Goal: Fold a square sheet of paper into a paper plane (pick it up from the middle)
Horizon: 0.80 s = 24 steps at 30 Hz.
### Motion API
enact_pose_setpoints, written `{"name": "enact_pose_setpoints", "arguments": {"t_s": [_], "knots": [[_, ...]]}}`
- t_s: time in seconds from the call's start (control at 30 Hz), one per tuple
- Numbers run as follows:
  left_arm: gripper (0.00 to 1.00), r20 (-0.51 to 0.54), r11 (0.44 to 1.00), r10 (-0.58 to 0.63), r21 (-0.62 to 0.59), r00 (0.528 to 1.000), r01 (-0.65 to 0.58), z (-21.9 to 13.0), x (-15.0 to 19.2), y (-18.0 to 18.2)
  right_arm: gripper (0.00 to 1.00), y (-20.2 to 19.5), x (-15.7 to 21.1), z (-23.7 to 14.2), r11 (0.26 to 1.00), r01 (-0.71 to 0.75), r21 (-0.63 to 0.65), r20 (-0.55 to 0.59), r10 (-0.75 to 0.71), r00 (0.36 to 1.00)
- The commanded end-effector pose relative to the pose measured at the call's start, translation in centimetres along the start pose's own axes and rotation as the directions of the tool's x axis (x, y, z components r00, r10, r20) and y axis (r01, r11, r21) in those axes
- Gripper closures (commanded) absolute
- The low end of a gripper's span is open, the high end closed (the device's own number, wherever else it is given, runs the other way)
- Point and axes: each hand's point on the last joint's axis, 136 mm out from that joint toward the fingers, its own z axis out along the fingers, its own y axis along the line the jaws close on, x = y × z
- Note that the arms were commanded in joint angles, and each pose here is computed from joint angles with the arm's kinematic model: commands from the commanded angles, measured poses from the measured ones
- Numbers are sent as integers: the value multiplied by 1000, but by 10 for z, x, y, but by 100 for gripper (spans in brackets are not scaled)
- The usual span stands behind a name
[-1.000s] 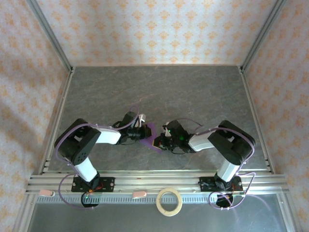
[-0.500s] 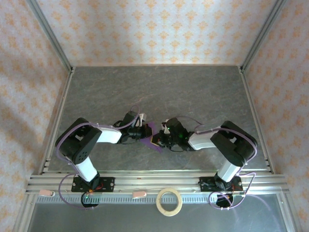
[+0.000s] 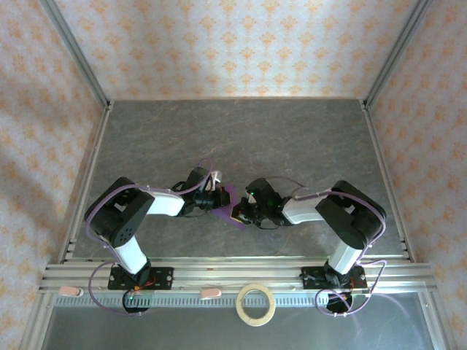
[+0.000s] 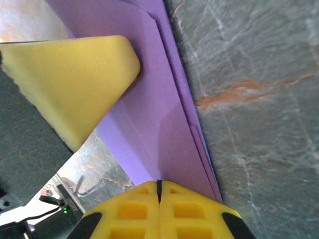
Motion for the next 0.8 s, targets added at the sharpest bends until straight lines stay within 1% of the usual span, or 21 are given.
{"name": "enact_pose_setpoints", "arguments": {"t_s": [0.0, 0.1, 0.2, 0.33, 0.4, 0.53, 0.77], "knots": [[92, -53, 991, -26, -135, 998, 18, 6, 21, 37, 100, 3, -8, -7, 998, 20, 60, 24, -22, 999], [92, -54, 991, -27, -134, 998, 19, 6, 21, 37, 100, 8, -12, -5, 998, 24, 53, 34, -26, 999], [92, -52, 991, -28, -130, 998, 21, 7, 21, 37, 100, -3, -12, 4, 996, 4, 85, 20, -5, 1000], [92, -53, 992, -22, -123, 998, 16, 7, 19, 34, 100, -45, -3, 7, 977, -39, 211, 22, 35, 999], [92, -49, 993, -18, -117, 999, 12, 6, 16, 31, 100, -55, 5, 6, 974, -49, 221, 8, 49, 999], [91, -31, 997, 7, -71, 999, -9, 3, 2, 12, 100, -68, 13, 4, 967, -61, 246, -6, 64, 998], [84, 41, 997, 72, 1, 997, -73, -14, -34, -33, 100, -75, 14, 5, 960, -68, 271, -7, 73, 997]]}}
